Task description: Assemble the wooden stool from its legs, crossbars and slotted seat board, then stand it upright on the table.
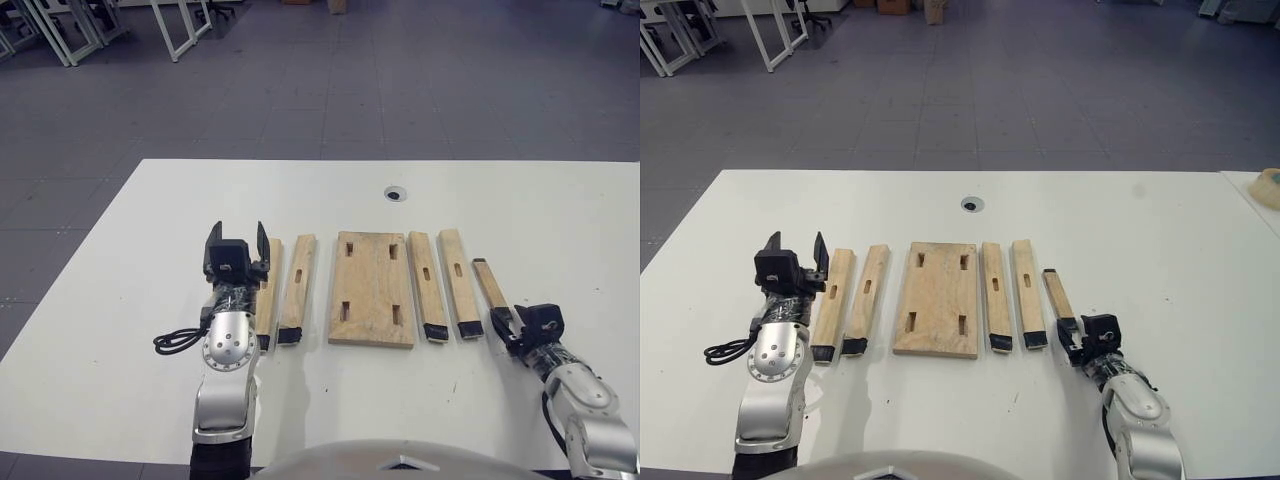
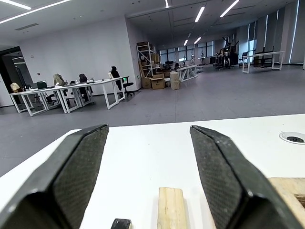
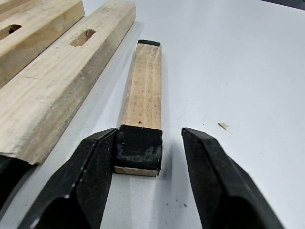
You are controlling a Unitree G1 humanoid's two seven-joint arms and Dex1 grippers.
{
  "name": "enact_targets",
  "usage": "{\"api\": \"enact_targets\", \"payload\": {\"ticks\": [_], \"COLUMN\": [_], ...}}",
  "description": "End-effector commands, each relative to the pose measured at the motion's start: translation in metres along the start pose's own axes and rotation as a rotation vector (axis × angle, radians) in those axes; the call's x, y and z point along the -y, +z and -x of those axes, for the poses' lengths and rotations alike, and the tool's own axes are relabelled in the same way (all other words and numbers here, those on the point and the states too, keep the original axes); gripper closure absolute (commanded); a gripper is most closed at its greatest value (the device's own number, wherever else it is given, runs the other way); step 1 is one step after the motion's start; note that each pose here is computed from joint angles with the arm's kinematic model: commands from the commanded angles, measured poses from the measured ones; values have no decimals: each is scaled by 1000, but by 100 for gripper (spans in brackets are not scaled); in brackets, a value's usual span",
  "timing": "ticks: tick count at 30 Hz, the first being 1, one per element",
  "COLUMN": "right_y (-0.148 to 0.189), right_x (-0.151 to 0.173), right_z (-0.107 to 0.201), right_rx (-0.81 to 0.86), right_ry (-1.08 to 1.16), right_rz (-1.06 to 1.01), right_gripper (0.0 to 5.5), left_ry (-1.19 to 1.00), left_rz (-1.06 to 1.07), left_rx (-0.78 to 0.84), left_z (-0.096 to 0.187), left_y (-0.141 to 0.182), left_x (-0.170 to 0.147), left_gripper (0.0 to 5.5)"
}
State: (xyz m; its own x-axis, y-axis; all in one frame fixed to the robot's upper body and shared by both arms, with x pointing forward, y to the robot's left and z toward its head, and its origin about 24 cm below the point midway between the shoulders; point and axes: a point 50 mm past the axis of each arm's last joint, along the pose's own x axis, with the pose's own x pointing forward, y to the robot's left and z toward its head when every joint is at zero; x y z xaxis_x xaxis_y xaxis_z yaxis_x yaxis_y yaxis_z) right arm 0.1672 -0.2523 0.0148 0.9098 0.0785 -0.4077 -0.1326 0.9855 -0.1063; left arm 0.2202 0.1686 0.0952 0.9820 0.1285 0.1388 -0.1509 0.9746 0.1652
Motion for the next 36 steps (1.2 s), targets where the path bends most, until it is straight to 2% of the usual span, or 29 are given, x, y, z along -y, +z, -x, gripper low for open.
{"api": "enact_targets", "payload": {"ticks": [1,2,5,8,10,11,13,15,19,24,31,36], "right_y": [-14,-13,-4,55,95,118,156,175,178,175,182,177], "right_x": [-5,-6,-7,7,14,8,-14,-38,-72,-83,-96,-103], "right_z": [-7,-11,-18,-28,-31,-35,-38,-38,-33,-32,-22,-17], "right_rx": [-54,-50,4,221,356,426,537,587,577,607,681,696], "right_ry": [-18,-13,-22,-75,-89,-36,141,311,529,566,619,645], "right_rz": [16,10,23,55,65,72,105,131,125,99,123,220], "right_gripper": [392,415,417,417,417,417,417,417,417,417,417,417], "left_ry": [-1,1,15,4,-36,-37,-159,-326,-555,-750,-802,-818], "left_rz": [-2,-2,0,56,241,450,836,995,1149,1195,1229,1304], "left_rx": [12,14,13,60,41,0,-68,-103,-192,-236,-340,-305], "left_z": [-11,-14,-16,-27,-38,-43,-53,-59,-60,-47,-52,-59], "left_y": [2,2,0,17,28,33,48,62,73,74,69,80], "left_x": [-3,-4,-6,-3,5,8,23,35,49,54,64,63], "left_gripper": [232,232,232,232,232,232,195,175,175,175,175,175]}}
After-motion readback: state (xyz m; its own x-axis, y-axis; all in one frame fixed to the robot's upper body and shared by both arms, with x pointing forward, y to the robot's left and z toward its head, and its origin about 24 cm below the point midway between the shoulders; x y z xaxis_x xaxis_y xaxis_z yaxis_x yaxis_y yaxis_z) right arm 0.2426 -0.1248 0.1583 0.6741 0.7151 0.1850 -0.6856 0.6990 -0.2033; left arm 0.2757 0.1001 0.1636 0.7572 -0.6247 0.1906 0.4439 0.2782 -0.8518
